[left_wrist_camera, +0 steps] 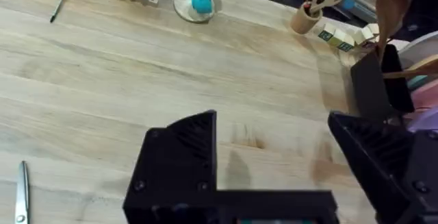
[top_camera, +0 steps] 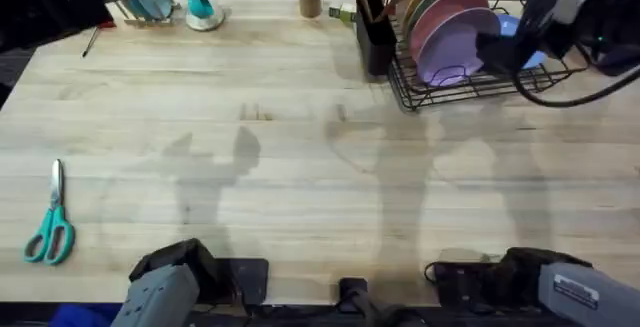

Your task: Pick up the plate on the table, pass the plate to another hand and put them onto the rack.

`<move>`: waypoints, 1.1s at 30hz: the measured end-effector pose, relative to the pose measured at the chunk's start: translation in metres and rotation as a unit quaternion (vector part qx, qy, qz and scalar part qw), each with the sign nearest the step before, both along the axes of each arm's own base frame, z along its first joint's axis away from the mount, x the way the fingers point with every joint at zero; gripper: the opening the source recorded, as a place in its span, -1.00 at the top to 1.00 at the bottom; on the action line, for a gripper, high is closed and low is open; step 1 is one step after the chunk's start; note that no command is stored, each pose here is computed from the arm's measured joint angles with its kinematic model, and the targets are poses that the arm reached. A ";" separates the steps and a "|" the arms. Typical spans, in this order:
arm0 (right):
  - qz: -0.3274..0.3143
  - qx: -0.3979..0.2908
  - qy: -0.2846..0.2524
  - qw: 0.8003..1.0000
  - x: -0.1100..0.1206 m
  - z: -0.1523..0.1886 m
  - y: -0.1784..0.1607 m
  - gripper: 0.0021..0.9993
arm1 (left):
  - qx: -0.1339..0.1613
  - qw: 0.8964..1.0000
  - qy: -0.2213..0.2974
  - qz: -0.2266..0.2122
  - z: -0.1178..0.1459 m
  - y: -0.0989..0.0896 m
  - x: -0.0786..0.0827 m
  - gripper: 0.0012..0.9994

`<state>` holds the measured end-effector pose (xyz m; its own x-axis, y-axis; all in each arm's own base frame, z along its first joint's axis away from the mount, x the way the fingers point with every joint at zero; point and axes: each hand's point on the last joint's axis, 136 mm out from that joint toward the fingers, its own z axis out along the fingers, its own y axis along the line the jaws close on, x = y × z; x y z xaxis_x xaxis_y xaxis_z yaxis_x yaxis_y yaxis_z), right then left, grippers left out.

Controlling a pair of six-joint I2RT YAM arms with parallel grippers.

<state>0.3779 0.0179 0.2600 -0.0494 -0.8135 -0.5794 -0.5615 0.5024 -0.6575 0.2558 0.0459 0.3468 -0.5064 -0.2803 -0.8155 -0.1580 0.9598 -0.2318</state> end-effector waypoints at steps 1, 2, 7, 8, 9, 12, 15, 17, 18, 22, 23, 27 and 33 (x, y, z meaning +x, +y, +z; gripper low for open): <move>-0.012 0.023 0.002 1.000 -0.002 0.005 0.002 -0.99 | -0.001 1.000 0.001 0.000 -0.001 0.000 0.000 -0.99; -0.022 0.045 0.004 0.999 -0.004 0.009 0.004 -0.99 | -0.002 1.000 0.004 0.000 -0.002 0.000 -0.001 -0.99; -0.088 0.172 0.023 0.981 -0.013 0.028 0.006 -0.99 | -0.008 1.000 0.022 0.000 -0.009 -0.002 -0.006 -0.99; -0.101 0.196 0.027 0.975 -0.015 0.031 0.006 -0.99 | -0.010 1.000 0.025 0.000 -0.010 -0.003 -0.007 -0.99; -0.113 0.221 0.031 0.968 -0.017 0.035 0.007 -0.99 | -0.011 1.000 0.027 0.000 -0.011 -0.003 -0.008 -0.99; -0.149 0.300 0.045 0.941 -0.024 0.045 0.008 -0.99 | -0.013 0.999 0.034 0.002 -0.014 -0.003 -0.009 -0.99; -0.179 0.367 0.060 0.911 -0.033 0.054 0.009 -0.99 | -0.014 0.999 0.040 0.003 -0.017 -0.003 -0.011 -0.99; -0.195 0.405 0.071 0.890 -0.039 0.058 0.010 -0.99 | -0.015 0.999 0.046 0.002 -0.019 -0.004 -0.013 -0.99; -0.200 0.423 0.077 0.880 -0.041 0.060 0.011 -0.99 | -0.013 0.999 0.049 0.000 -0.020 -0.004 -0.014 -0.99; -0.218 0.464 0.102 0.853 -0.048 0.059 0.013 -0.99 | 0.007 0.998 0.056 -0.024 -0.023 -0.008 -0.016 -0.99; -0.222 0.470 0.109 0.847 -0.049 0.057 0.014 -0.99 | 0.012 0.998 0.056 -0.034 -0.023 -0.011 -0.016 -0.99; -0.231 0.488 0.122 0.833 -0.050 0.055 0.015 -0.99 | 0.029 0.995 0.054 -0.082 -0.023 -0.027 -0.014 -0.99; -0.239 0.504 0.129 0.820 -0.050 0.055 0.015 -0.99 | 0.047 0.986 0.058 -0.152 -0.026 -0.055 -0.017 -0.99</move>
<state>0.3280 0.0330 0.3153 -0.4495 0.2201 -0.8658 -0.1970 0.9209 0.3364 0.2392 -0.0088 0.3208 -0.6473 -0.0278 -0.7618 0.1191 0.9834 -0.1371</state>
